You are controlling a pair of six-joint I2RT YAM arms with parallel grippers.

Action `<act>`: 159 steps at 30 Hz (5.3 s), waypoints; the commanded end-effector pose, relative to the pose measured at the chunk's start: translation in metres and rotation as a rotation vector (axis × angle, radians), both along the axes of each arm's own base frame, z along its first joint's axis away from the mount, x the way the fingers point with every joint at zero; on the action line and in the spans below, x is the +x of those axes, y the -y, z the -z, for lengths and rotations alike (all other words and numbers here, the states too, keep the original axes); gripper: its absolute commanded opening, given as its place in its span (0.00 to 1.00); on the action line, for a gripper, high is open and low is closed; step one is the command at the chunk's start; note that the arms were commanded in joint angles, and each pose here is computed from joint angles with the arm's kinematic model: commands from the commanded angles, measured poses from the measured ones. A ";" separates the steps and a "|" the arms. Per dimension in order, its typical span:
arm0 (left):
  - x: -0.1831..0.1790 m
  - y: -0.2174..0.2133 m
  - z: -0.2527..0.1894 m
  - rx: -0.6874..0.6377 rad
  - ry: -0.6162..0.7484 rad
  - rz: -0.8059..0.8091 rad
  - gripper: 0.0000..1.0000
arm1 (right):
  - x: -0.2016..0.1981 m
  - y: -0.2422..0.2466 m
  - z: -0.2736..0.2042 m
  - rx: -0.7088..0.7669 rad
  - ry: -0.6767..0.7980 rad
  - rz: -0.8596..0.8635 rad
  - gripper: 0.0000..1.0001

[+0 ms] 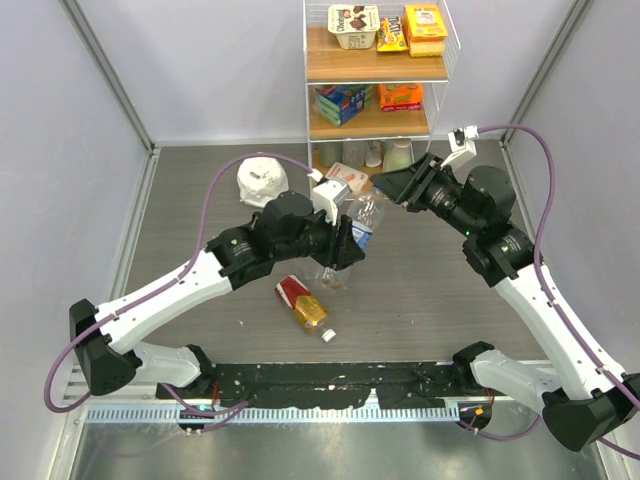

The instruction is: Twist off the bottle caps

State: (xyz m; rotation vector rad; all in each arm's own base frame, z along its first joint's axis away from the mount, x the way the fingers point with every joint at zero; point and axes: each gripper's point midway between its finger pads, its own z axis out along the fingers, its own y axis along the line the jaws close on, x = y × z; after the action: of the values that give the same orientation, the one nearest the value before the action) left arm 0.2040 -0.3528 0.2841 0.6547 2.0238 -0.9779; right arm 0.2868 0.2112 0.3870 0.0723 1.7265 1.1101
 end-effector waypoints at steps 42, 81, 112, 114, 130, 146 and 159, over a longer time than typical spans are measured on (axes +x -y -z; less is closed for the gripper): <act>-0.146 -0.018 -0.137 -0.635 -0.039 0.649 0.00 | -0.168 -0.022 -0.117 0.101 0.632 -0.713 0.02; -0.015 -0.027 -0.007 0.032 -0.090 -0.075 0.00 | -0.001 -0.003 -0.019 -0.075 -0.083 -0.028 1.00; -0.020 -0.014 0.003 0.091 -0.085 -0.074 0.00 | -0.001 -0.032 0.037 -0.044 -0.281 -0.155 0.48; -0.021 -0.013 0.002 0.092 -0.082 -0.071 0.00 | -0.002 -0.031 0.032 -0.031 -0.273 -0.151 0.36; -0.035 -0.008 -0.010 0.028 -0.063 0.002 0.00 | -0.042 -0.041 -0.022 0.076 0.009 -0.346 0.02; -0.128 0.004 -0.099 -0.442 0.019 0.526 0.00 | -0.140 -0.036 -0.110 0.140 0.480 -0.711 0.02; -0.155 0.002 -0.116 -0.546 0.015 0.688 0.00 | -0.193 -0.022 -0.127 0.184 0.676 -0.859 0.02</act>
State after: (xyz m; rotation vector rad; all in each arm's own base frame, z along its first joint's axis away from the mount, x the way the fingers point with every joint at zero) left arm 0.0555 -0.3580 0.3851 1.0432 1.5007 -1.7790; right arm 0.1166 0.2373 0.5083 -0.8048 1.1003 1.6447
